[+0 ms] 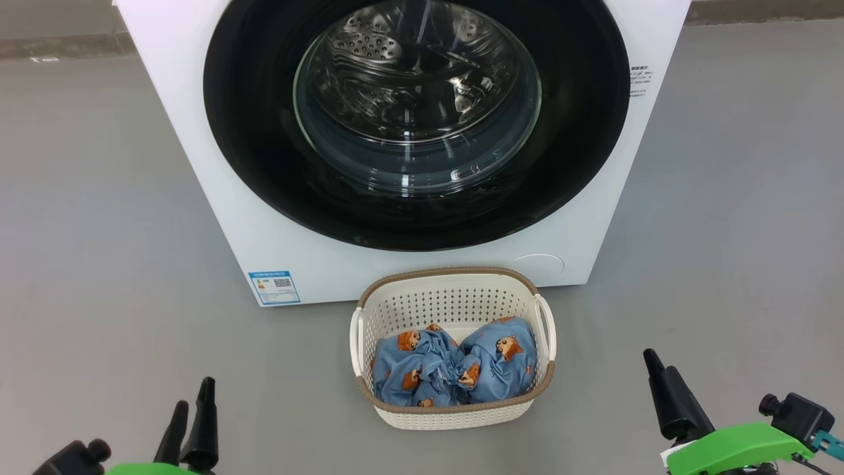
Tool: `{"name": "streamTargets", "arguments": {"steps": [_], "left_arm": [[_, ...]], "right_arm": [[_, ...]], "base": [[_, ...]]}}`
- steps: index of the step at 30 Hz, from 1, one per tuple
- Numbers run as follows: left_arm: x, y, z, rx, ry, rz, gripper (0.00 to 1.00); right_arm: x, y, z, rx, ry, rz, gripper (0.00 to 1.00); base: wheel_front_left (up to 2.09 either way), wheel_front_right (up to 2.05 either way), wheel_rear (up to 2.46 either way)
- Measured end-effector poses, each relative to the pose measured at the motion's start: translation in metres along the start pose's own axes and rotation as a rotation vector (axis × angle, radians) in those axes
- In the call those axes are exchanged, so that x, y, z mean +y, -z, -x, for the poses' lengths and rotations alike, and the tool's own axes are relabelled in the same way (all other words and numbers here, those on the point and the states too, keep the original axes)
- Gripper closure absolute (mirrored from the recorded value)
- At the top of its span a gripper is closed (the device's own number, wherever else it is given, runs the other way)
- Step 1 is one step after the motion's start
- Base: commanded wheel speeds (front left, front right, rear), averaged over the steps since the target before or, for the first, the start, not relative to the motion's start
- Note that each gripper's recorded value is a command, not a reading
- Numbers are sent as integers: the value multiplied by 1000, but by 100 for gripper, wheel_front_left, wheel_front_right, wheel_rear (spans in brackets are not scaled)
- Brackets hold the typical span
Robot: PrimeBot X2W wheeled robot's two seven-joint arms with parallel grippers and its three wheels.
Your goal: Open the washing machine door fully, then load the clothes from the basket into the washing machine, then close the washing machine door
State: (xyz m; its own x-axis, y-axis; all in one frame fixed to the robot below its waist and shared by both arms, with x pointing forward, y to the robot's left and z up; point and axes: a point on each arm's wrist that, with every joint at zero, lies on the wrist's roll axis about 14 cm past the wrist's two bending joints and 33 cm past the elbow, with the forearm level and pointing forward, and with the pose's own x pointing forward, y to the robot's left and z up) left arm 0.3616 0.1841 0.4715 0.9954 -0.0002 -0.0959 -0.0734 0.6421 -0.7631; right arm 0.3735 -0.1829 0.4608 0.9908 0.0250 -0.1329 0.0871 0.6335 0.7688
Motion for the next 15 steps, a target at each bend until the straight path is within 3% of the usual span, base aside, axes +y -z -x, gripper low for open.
{"name": "streamTargets", "arguments": {"steps": [15], "left_arm": [[-7, -5, -2, -22, 38, -186, 0]], "right_arm": [[9, 3, -6, 4, -39, 158, 0]], "base": [[0, 0, 0]]}}
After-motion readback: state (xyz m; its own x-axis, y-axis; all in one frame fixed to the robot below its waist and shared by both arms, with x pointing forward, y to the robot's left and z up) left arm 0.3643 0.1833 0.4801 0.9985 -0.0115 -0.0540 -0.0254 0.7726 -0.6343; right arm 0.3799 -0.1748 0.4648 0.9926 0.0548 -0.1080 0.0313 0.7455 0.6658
